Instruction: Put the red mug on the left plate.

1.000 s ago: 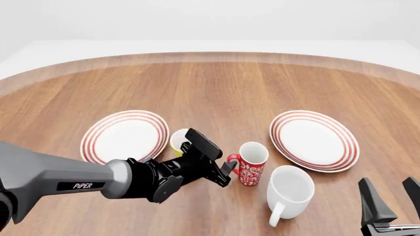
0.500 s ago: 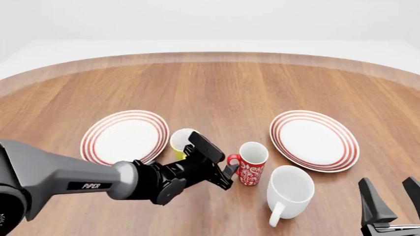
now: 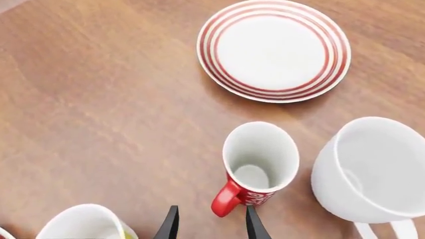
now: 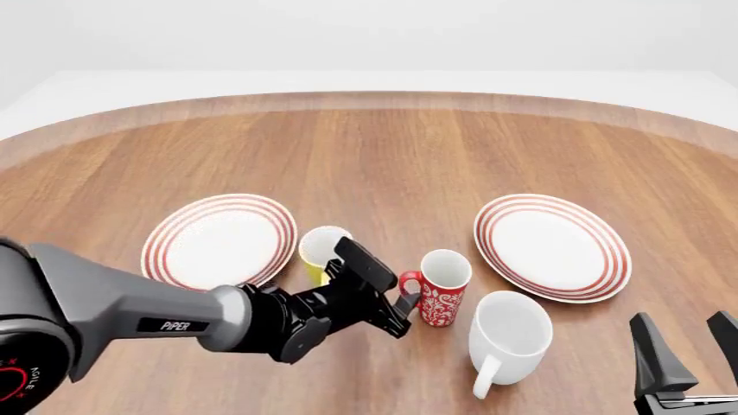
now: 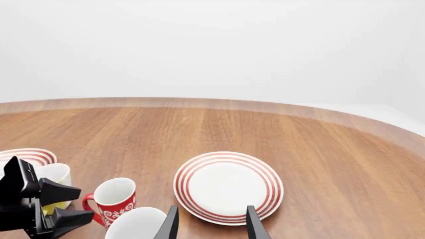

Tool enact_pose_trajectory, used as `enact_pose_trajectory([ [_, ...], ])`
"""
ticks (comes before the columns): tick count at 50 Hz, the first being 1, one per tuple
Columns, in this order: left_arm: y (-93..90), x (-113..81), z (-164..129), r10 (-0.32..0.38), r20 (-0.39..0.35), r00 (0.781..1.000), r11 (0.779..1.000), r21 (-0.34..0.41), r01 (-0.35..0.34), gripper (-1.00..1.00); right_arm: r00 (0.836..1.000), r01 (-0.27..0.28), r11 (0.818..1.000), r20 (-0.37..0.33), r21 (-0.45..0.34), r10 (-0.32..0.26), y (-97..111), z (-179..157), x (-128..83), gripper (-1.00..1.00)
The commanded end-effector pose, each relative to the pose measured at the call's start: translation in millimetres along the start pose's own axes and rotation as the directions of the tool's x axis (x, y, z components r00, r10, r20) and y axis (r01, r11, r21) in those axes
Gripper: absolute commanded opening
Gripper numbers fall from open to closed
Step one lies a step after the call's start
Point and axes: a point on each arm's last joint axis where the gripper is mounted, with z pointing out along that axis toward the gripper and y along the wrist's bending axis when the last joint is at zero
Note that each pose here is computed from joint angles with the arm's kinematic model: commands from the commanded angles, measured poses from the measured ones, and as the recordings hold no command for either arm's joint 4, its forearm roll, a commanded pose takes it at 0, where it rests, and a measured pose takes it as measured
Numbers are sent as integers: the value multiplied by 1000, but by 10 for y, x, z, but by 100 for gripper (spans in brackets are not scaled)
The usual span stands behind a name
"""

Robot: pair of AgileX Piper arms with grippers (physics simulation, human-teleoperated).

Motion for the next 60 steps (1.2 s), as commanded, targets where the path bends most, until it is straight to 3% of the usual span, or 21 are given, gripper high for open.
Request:
enact_pose_trajectory([
  [1, 10, 33, 21, 2, -4, 1000, 1000, -3, -2, 100, 1000, 0, 1000, 0, 0, 0, 0, 0, 0, 100],
  [3, 25, 33, 29, 2, -3, 1000, 1000, -6, -2, 100, 1000, 0, 1000, 0, 0, 0, 0, 0, 0, 100],
  [4, 82, 33, 47, 9, 0, 1000, 1000, -19, -9, -100, 1000, 0, 1000, 0, 0, 0, 0, 1, 0, 100],
  [7, 99, 32, 54, 10, 1, 1000, 1000, -23, -10, -100, 1000, 0, 1000, 0, 0, 0, 0, 0, 0, 100],
  [8, 192, 6, 59, 16, 11, 1000, 999, -45, -15, -100, 1000, 0, 1000, 0, 0, 0, 0, 0, 0, 100],
  [13, 195, 9, 49, 12, 14, 1000, 999, -46, -11, -100, 1000, 0, 1000, 0, 0, 0, 0, 0, 0, 100],
  [15, 468, -41, 62, 19, 42, 999, 994, -111, -14, -100, 1000, 0, 1000, 0, 0, 0, 0, 0, 0, 100],
  [28, 523, -101, -61, -5, 76, 997, 992, -127, 15, -100, 1000, 0, 1000, 0, 0, 0, 0, 0, 0, 100],
  [48, 524, -771, -857, 16, 206, 978, 989, -146, 15, -100, 1000, 0, 1000, 0, 0, 0, 0, 0, 0, 100],
  [53, 623, -934, -1054, 58, 227, 972, 982, -186, -15, -100, 1000, 0, 1000, 0, 0, 0, 0, 0, 0, 100],
  [60, 845, -1089, -1274, 59, 244, 968, 967, -253, 5, -100, 1000, 0, 1000, 0, 0, 0, 0, 0, 0, 100],
])
